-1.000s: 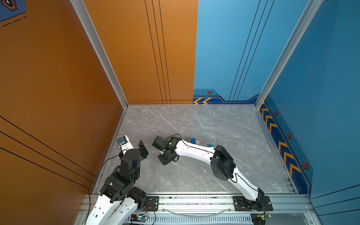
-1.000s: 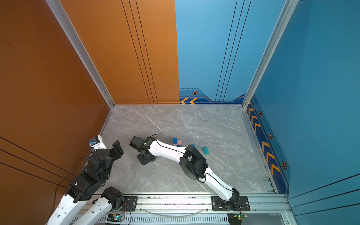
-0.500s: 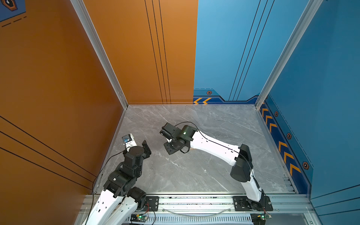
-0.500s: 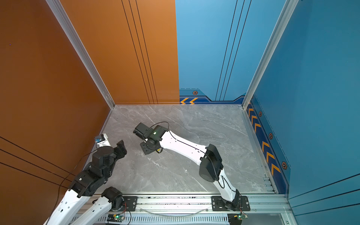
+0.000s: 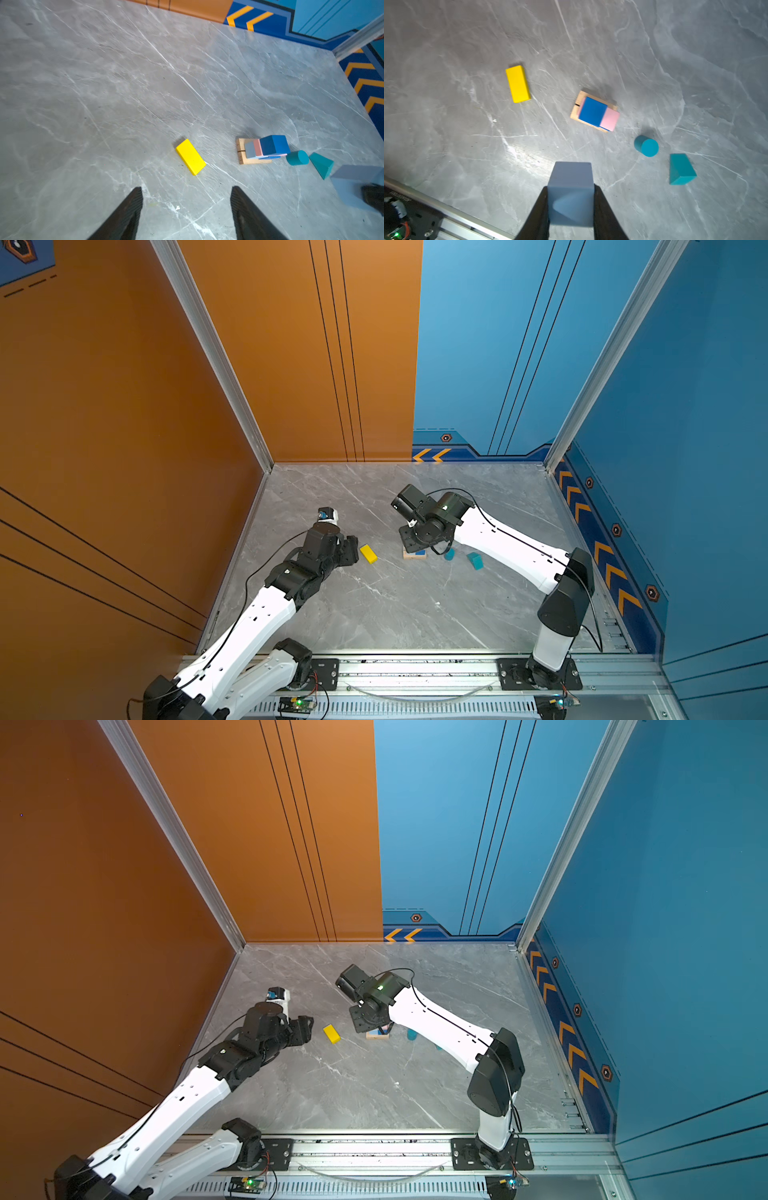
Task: Build the wood block tower
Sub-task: 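Carry the light blue cube over the stack while the left gripper approaches, then lower the light blue cube beside the blue cube on the pink block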
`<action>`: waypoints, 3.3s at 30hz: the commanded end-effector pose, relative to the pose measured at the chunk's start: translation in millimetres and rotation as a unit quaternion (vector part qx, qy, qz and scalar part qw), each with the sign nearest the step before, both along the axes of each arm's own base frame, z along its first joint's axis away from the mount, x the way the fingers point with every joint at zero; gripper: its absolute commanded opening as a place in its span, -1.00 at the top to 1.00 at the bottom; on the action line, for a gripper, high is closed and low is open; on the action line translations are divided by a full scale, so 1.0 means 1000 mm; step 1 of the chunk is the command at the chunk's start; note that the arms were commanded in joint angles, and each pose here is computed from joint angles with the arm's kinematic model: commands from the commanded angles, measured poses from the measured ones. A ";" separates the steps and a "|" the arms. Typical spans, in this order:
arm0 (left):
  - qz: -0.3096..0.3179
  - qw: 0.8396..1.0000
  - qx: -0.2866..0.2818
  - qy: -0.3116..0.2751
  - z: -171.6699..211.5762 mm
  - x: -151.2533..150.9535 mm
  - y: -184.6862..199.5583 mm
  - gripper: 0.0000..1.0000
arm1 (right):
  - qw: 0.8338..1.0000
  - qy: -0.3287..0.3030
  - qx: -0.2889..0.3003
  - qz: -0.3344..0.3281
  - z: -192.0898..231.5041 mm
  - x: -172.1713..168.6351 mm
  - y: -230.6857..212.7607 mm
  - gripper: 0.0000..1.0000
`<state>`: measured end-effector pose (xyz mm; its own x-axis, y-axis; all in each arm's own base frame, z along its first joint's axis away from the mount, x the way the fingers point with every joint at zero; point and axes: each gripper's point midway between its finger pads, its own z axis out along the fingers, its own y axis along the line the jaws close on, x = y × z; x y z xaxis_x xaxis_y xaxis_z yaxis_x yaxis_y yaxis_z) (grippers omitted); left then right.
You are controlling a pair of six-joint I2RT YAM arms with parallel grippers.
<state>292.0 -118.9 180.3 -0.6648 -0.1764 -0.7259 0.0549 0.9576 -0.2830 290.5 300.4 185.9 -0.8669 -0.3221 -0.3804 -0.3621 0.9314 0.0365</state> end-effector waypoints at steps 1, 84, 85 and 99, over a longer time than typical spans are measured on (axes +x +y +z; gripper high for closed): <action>-0.070 0.996 -0.048 -0.018 0.018 0.008 -0.036 -0.37 | 0.999 -0.002 -0.008 -0.034 -0.003 0.008 -0.022 0.67; -0.175 0.981 -0.037 0.073 -0.028 0.022 -0.115 -0.34 | 0.987 0.055 0.028 -0.147 -0.083 0.062 -0.025 0.48; -0.175 0.981 -0.037 0.073 -0.028 0.021 -0.115 -0.35 | 0.987 0.056 0.027 -0.147 -0.084 0.062 -0.025 0.48; -0.174 0.981 -0.034 0.078 -0.032 0.021 -0.114 -0.34 | 0.987 0.059 0.027 -0.149 -0.086 0.063 -0.024 0.39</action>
